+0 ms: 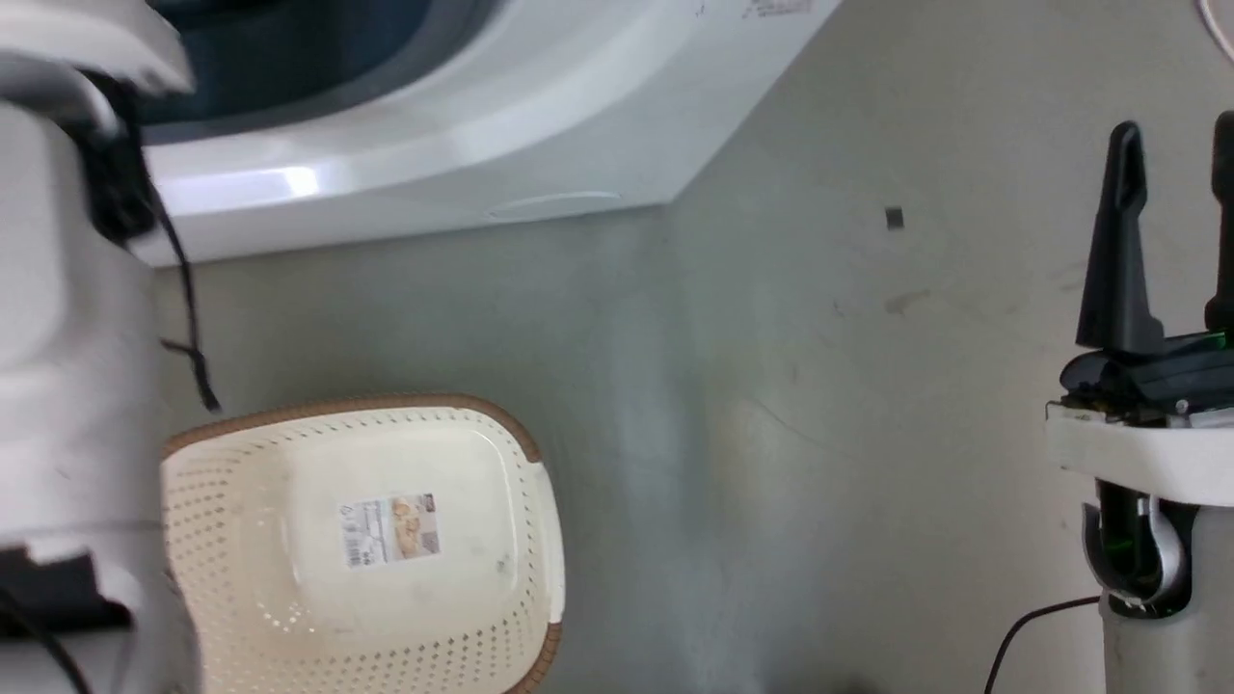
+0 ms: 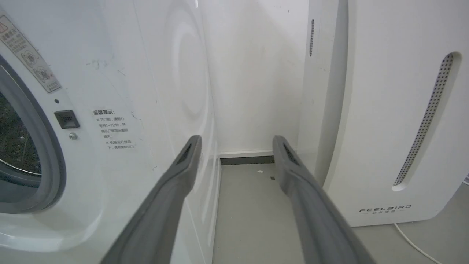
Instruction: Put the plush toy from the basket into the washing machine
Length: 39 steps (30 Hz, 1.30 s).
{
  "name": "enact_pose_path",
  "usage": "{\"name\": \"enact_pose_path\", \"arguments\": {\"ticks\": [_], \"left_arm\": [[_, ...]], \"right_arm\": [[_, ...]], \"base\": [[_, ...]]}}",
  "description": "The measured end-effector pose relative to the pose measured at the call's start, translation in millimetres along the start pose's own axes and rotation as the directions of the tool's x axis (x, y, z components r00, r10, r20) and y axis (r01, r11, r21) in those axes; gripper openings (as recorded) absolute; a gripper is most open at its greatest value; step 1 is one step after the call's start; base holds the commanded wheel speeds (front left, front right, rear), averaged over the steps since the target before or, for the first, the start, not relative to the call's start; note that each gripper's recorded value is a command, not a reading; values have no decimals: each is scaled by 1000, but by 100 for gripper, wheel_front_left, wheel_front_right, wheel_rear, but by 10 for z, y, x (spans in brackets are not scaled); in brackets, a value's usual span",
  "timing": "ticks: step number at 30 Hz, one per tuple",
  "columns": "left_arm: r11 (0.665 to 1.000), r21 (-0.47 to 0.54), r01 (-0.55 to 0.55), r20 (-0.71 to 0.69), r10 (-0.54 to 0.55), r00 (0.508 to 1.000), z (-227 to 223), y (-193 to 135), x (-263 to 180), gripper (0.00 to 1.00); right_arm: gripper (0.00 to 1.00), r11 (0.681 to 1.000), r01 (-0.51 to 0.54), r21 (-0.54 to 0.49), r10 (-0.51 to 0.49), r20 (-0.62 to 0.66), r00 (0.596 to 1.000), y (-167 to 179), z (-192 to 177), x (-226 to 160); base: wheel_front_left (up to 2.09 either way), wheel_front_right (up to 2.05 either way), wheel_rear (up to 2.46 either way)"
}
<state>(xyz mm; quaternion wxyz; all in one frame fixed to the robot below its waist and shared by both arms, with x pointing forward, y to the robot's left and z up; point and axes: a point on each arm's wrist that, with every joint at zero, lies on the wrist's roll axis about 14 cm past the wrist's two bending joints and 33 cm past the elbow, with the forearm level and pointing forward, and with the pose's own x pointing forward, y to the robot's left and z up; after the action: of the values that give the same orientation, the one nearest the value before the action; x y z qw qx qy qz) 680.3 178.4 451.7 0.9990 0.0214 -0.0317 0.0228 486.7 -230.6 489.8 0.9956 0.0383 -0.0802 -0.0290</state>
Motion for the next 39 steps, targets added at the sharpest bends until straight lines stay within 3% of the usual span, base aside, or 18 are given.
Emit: {"name": "enact_pose_path", "arguments": {"ticks": [26, 32, 39], "left_arm": [[1000, 17, 11, 120, -13, 993, 925, 164, -1693, 100], [999, -32, 37, 99, -34, 995, 935, 157, -2083, 100], [998, -8, 59, 34, -58, 998, 774, 125, -2515, 100]], "right_arm": [[100, 995, -99, 21, 97, 92, 991, 415, 644, -442], [100, 993, -111, 28, 108, 106, 989, 455, 766, -605], [100, 993, -117, 31, 113, 104, 988, 468, 830, -808]], "base": [[0, 0, 0], [0, 0, 0], [0, 0, 0]]}}
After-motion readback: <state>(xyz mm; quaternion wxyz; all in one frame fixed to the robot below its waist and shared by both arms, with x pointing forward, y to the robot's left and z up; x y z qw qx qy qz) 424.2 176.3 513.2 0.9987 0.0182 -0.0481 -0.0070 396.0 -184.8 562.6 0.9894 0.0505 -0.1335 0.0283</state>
